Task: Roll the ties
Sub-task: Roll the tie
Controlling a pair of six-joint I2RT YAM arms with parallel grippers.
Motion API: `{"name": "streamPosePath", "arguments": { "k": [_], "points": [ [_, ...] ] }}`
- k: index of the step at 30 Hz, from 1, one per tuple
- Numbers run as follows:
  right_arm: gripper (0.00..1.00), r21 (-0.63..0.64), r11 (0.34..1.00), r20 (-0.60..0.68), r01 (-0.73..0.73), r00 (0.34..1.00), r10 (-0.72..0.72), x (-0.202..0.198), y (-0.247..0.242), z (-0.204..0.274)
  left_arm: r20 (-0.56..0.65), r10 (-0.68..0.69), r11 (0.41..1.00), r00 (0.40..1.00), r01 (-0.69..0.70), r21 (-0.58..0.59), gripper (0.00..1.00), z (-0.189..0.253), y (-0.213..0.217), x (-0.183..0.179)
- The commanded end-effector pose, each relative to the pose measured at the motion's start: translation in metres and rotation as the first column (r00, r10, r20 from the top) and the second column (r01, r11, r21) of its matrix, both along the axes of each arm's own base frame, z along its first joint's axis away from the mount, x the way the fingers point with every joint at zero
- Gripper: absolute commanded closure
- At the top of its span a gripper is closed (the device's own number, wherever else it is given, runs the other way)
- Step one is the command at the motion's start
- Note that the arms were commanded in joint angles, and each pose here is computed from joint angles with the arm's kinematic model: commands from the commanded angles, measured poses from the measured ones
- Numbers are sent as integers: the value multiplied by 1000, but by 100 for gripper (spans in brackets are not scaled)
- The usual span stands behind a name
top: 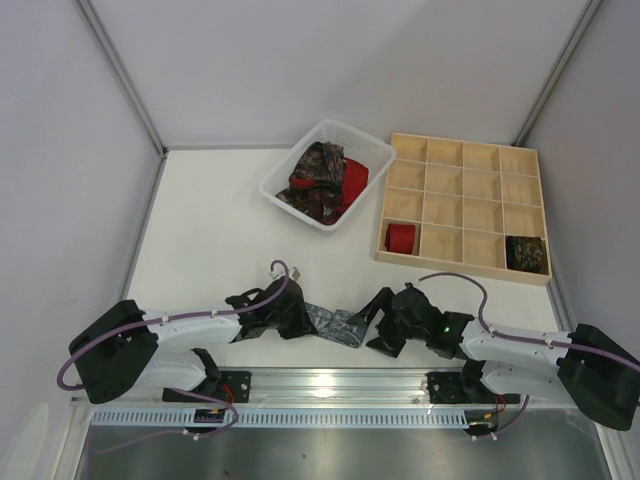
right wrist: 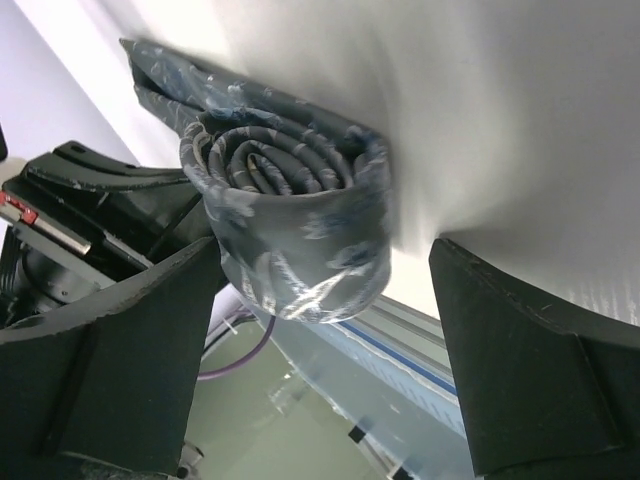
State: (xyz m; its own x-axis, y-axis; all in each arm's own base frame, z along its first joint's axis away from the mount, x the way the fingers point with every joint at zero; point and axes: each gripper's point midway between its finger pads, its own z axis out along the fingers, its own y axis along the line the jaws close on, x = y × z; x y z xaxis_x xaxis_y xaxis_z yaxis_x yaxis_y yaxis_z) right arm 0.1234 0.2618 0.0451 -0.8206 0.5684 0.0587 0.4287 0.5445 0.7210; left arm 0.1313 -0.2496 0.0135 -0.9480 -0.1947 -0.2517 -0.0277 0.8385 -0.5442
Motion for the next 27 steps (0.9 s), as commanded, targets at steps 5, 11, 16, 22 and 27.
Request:
{"name": "streamPosePath", "arguments": {
  "k": [5,11,16,22,27],
  "points": [
    [8,91,995,182,-30,983,12,9,10,17,-23,9,999,1000,-8,32,99,-8,7,-8],
    [9,62,997,178,-38,984,26,5,7,4,-19,1,1000,1000,-1,30,100,-10,7,-9],
    [10,58,997,175,-50,984,39,5,12,-1,-17,1,1000,1000,-1,15,100,-8,5,-9],
    [16,46,995,178,-83,981,73,7,22,-11,-12,-2,1000,1000,2,9,99,-7,5,-10],
    [25,-9,985,177,-171,970,170,5,32,-13,-6,-13,1000,1000,13,20,100,-10,6,-10]
  ]
}}
